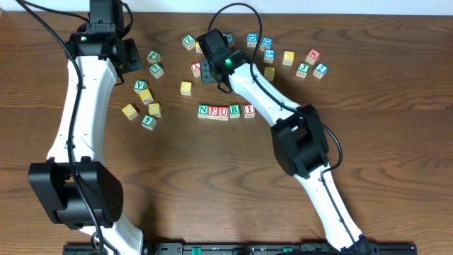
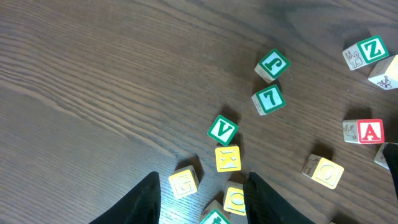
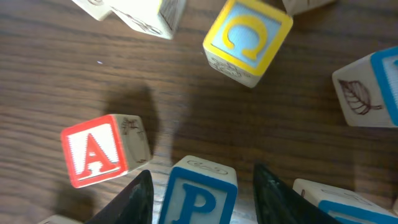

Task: Spell out NEURIPS

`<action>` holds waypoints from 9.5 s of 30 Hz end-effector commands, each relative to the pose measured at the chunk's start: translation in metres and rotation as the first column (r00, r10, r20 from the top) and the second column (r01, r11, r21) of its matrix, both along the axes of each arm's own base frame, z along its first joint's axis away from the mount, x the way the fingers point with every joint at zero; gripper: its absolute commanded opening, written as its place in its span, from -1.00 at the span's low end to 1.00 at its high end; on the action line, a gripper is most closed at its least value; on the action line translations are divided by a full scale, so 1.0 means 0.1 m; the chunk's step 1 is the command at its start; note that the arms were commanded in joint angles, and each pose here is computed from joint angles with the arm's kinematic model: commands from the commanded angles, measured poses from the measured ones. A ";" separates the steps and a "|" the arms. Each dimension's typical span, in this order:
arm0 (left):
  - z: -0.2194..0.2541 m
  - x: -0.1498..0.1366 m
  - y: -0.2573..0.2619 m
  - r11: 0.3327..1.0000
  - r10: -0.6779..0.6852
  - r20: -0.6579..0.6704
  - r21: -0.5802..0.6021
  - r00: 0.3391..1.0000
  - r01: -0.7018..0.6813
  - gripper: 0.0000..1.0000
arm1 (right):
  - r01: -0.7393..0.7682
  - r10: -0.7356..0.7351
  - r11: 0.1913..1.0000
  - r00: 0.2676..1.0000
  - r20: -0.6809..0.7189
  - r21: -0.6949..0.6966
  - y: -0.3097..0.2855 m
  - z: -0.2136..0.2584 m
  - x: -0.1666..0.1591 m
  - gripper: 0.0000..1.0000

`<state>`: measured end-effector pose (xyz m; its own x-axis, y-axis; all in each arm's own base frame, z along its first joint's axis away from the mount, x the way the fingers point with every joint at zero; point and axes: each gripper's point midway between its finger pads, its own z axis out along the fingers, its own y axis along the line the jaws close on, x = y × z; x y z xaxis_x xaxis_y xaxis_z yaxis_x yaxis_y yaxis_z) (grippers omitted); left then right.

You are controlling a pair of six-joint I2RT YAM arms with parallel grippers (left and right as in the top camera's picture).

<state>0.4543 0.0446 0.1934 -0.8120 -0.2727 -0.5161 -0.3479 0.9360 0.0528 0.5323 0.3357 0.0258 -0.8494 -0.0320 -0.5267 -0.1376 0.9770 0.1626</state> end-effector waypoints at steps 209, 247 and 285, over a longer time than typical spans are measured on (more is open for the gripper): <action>-0.01 0.07 -0.23 0.990 -0.010 0.027 -0.141 1.000 0.014 -0.14 | 0.187 -0.187 0.982 0.982 0.012 0.001 -1.88 1.83 -0.42 -0.03; 0.01 0.25 -0.69 0.984 -0.106 0.084 -0.135 0.991 0.116 -0.14 | 0.292 -0.291 0.957 0.956 0.015 -0.001 -2.37 1.60 -0.11 0.10; -0.08 0.20 -0.09 0.998 0.029 0.046 -0.064 0.999 -0.026 -0.12 | 0.102 -0.105 0.994 0.983 -0.151 -0.027 -1.73 0.23 0.03 0.12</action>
